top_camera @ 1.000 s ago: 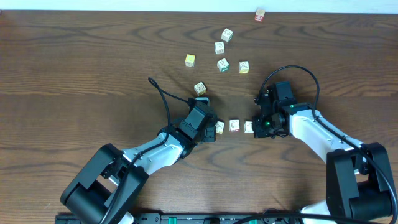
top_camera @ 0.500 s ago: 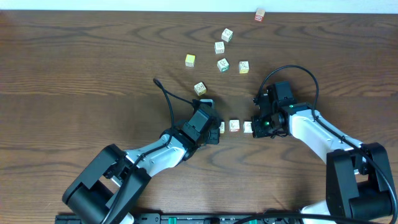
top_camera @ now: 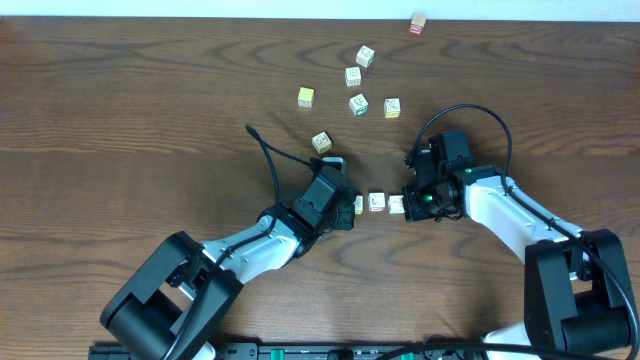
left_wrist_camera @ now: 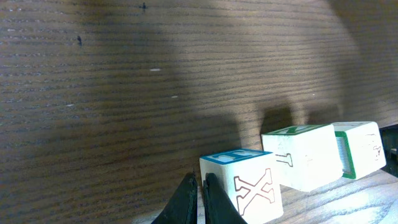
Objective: Lift 3 blocks
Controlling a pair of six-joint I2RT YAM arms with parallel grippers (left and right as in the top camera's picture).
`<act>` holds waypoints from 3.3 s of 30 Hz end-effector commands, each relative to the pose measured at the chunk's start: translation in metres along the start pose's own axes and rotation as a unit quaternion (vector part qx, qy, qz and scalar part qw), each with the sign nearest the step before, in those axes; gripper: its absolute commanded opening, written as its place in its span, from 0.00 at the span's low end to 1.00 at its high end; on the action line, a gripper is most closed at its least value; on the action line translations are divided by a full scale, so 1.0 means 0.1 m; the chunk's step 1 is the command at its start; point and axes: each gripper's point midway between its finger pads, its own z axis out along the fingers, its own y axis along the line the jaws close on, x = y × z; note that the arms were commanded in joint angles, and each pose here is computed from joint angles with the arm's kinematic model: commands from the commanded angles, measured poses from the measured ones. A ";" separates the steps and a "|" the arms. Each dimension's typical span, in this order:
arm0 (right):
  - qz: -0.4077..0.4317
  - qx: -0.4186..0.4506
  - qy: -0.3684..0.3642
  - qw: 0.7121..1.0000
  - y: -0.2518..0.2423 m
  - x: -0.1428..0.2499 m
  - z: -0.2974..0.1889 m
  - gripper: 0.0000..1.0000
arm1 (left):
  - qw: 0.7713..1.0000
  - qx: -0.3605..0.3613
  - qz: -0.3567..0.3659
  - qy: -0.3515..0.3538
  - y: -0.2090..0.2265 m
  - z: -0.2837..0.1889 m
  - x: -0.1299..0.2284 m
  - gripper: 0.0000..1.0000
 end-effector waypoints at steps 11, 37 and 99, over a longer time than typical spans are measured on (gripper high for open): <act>-0.025 -0.033 0.001 0.999 0.17 0.02 0.00 0.01 | 1.000 0.000 0.002 -0.004 0.00 0.03 -0.01 0.08; -0.025 0.058 -0.008 0.998 -0.03 -0.07 -0.03 0.01 | 0.999 -0.031 0.011 0.011 0.06 0.03 0.14 0.08; -0.028 -0.025 -0.057 0.998 0.66 -0.54 0.37 0.01 | 0.992 -0.120 -0.051 0.008 0.88 -0.06 -0.12 0.08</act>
